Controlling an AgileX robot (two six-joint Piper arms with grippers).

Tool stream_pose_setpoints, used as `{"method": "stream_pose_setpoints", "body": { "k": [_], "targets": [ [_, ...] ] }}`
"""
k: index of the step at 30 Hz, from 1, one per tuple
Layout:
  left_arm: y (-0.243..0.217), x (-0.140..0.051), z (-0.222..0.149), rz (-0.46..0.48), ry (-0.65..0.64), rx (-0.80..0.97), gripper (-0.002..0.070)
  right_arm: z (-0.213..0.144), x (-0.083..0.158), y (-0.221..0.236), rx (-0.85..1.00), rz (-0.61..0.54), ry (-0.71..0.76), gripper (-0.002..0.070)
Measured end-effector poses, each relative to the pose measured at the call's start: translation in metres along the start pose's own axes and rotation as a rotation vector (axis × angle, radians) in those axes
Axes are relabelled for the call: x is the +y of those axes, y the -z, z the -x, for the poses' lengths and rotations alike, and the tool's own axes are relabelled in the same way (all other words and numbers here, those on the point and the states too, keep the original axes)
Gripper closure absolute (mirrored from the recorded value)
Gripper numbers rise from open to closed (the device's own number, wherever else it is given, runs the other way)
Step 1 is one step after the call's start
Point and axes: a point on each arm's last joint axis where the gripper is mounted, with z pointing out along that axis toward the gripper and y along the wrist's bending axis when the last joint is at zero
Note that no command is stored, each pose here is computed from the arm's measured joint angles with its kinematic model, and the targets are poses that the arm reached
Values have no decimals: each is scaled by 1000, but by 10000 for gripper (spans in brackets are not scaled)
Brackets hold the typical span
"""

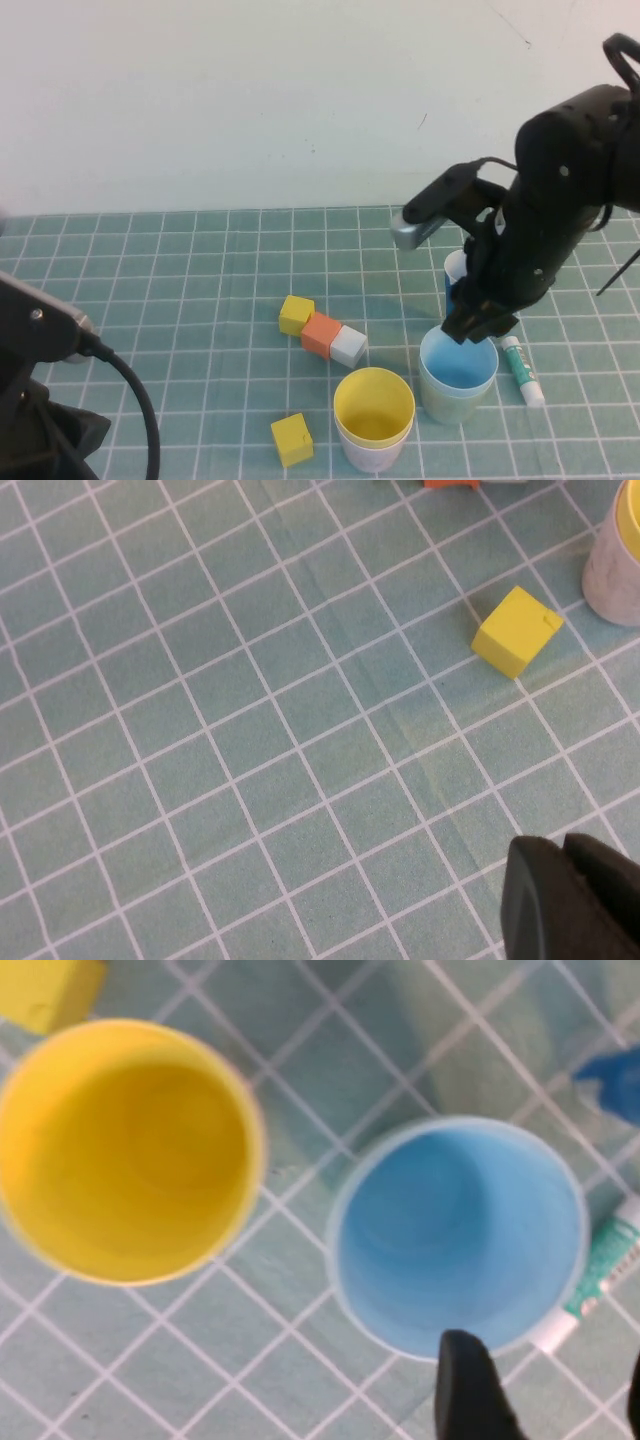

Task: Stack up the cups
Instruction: Place the blue cup on the green cup, then pick up the green cup

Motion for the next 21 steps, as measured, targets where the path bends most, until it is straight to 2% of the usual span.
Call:
{"method": "stream_pose_setpoints", "body": {
  "k": [10, 21],
  "targets": [
    [0, 0, 1, -5, 5, -13, 677, -35, -19, -44, 14, 29, -166, 346],
    [0, -1, 3, -14, 31, -38, 677, -25, -24, -52, -99, 22, -206, 346]
  ]
}}
